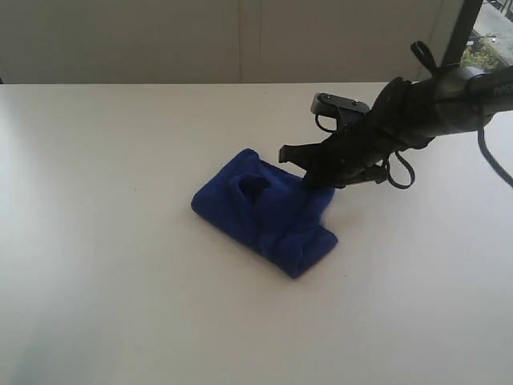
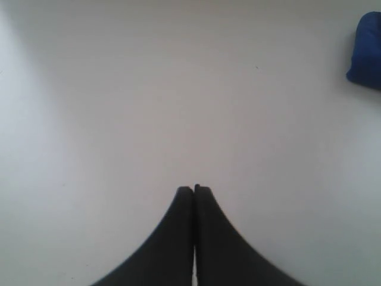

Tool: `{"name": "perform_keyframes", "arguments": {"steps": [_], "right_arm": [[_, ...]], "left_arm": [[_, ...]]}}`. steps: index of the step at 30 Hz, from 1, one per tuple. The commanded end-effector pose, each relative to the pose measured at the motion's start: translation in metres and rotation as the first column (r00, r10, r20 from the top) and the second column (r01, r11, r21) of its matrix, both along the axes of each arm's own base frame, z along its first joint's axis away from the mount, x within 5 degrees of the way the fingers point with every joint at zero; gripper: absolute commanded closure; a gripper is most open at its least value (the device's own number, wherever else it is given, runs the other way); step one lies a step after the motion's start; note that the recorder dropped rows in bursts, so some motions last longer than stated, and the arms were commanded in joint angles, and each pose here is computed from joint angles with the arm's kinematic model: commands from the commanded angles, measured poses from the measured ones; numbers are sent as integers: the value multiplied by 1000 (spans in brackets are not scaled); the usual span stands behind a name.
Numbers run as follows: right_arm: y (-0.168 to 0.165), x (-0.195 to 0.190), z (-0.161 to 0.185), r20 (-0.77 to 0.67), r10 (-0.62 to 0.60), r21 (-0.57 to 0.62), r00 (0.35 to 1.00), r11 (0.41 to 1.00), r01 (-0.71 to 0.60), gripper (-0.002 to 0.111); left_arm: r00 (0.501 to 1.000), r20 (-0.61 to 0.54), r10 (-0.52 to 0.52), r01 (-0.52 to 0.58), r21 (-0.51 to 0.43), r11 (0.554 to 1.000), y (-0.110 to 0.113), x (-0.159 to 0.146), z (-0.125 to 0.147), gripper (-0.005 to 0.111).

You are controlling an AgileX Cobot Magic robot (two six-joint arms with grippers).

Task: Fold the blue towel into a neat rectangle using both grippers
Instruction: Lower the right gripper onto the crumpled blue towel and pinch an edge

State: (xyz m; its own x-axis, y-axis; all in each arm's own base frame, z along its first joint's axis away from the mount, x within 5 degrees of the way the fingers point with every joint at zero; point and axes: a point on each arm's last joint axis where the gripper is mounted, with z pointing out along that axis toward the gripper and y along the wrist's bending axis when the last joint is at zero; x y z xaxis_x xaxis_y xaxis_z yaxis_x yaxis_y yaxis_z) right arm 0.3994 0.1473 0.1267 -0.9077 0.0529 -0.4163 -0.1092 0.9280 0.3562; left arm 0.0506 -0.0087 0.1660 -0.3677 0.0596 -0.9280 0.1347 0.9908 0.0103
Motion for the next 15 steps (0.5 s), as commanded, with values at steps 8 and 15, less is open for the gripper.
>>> {"name": "perform_keyframes", "arguments": {"steps": [8, 15], "right_arm": [[0, -7, 56, 114, 41, 18, 993, 999, -43, 108], [6, -16, 55, 63, 122, 9, 991, 992, -123, 108]], "left_arm": [[1000, 0, 1, -1, -7, 1000, 0, 0, -1, 107], [1000, 0, 1, -1, -7, 1000, 0, 0, -1, 107]]}}
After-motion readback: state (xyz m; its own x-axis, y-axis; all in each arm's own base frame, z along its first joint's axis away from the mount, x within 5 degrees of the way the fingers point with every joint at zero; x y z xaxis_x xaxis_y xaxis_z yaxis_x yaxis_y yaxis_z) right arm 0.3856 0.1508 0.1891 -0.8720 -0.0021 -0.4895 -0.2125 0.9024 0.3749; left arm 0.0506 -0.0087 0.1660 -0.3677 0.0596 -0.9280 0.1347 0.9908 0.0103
